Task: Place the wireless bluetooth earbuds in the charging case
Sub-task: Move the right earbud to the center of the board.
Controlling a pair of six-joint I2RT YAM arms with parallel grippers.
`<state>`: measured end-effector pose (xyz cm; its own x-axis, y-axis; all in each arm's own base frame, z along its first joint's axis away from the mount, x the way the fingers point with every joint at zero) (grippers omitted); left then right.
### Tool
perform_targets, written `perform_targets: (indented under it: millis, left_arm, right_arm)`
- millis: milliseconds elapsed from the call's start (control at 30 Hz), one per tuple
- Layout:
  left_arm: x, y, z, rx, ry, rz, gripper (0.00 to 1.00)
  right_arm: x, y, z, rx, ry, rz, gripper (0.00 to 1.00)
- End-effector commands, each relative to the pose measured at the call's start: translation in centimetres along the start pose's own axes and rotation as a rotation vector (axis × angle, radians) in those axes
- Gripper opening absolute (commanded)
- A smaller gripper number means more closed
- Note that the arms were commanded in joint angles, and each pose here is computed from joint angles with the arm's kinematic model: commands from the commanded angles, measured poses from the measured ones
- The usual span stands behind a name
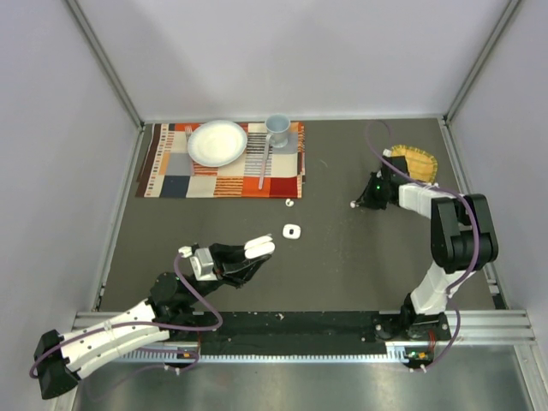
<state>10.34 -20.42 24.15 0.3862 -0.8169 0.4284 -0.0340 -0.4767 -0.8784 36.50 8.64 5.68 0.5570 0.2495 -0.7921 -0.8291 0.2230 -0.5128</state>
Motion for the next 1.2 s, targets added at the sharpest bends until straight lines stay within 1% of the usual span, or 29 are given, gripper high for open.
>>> perform_targets:
  millis: [0, 67, 100, 167, 233, 300, 433, 533, 567, 633, 667, 733, 800, 833, 933, 1000, 1033, 1067, 1167]
  left_arm:
    - [0.2, -1.1, -0.6, -0.012, 0.028, -0.037, 0.00]
    - [0.2, -1.1, -0.6, -0.014, 0.027, -0.037, 0.00]
    - [0.2, -1.1, -0.6, -0.014, 0.028, -0.040, 0.00]
    - [0.2, -1.1, -0.5, -0.014, 0.022, -0.043, 0.00]
    - [0.3, -1.1, -0.6, -0.015, 0.026, -0.040, 0.00]
    - [0.3, -1.0, -0.6, -0.014, 0.027, -0.039, 0.00]
    - [0.4, -0.8, -0.7, -0.020, 0.033, -0.032, 0.00]
    - [0.4, -0.7, -0.6, -0.025, 0.032, -0.027, 0.00]
    - [0.5, -0.7, -0.6, -0.027, 0.033, -0.030, 0.00]
    - [0.5, -0.7, -0.6, -0.030, 0.032, -0.032, 0.00]
    - [0.5, -0.7, -0.7, -0.029, 0.035, -0.031, 0.00]
    - [0.5, -0.7, -0.7, -0.030, 0.036, -0.029, 0.00]
    - [0.6, -0.6, -0.6, -0.028, 0.034, -0.028, 0.00]
    - [0.6, -0.7, -0.7, -0.028, 0.035, -0.031, 0.00]
    - [0.7, -0.7, -0.7, -0.031, 0.037, -0.029, 0.00]
    - [0.6, -0.6, -0.7, -0.034, 0.037, -0.026, 0.00]
    - [0.6, -0.6, -0.7, -0.036, 0.039, -0.027, 0.00]
    - [0.7, -0.6, -0.7, -0.037, 0.038, -0.025, 0.00]
    - [0.7, -0.5, -0.7, -0.042, 0.040, -0.025, 0.00]
  right_arm:
    - [-1.1, 1.5, 0.3, 0.003, -0.039, 0.018, 0.00]
    - [-1.6, 1.3, 0.6, -0.001, -0.053, -0.012, 0.00]
    - [-1.7, 1.9, 0.4, 0.005, -0.051, -0.006, 0.00]
    - [-2.6, 1.4, 1.0, 0.000, -0.081, -0.058, 0.00]
    - [-3.2, 1.9, 1.1, 0.007, -0.099, -0.080, 0.00]
    - [-4.4, 1.8, 1.5, 0.002, -0.122, -0.129, 0.00]
    - [-6.0, 2.7, 1.9, 0.031, -0.138, -0.163, 0.00]
    - [-6.7, 4.7, 1.6, 0.083, -0.091, -0.131, 0.00]
    - [-6.5, 6.1, 1.4, 0.102, -0.070, -0.094, 0.00]
    - [-6.7, 7.3, 1.4, 0.148, -0.072, -0.077, 0.00]
    - [-6.6, 8.7, 1.3, 0.155, -0.062, -0.058, 0.00]
    - [-7.1, 9.2, 1.5, 0.182, -0.047, -0.081, 0.00]
    - [-7.2, 10.3, 1.8, 0.168, -0.041, -0.084, 0.00]
    - [-7.4, 10.4, 1.4, 0.182, 0.001, -0.107, 0.00]
    - [-8.0, 10.7, 1.5, 0.199, -0.008, -0.146, 0.00]
    - [-8.1, 11.6, 1.4, 0.199, -0.016, -0.143, 0.00]
    - [-8.1, 11.9, 1.0, 0.210, 0.008, -0.141, 0.03]
    - [-8.0, 12.4, 0.9, 0.209, 0.007, -0.129, 0.09]
    - [-7.8, 13.9, 0.7, 0.208, -0.001, -0.075, 0.12]
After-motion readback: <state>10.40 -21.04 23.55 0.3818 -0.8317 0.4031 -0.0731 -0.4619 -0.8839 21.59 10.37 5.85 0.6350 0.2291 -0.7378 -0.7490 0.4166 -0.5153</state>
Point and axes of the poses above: each gripper's point midway between its finger pads, its own x axis out along the fingers, its own z axis along the line the jaws close on, y = z × x, the point moved 4 cm from there along -x, back along the fingers, and after that the axes turned 10 degrees about -x, right-handed, at the moved point
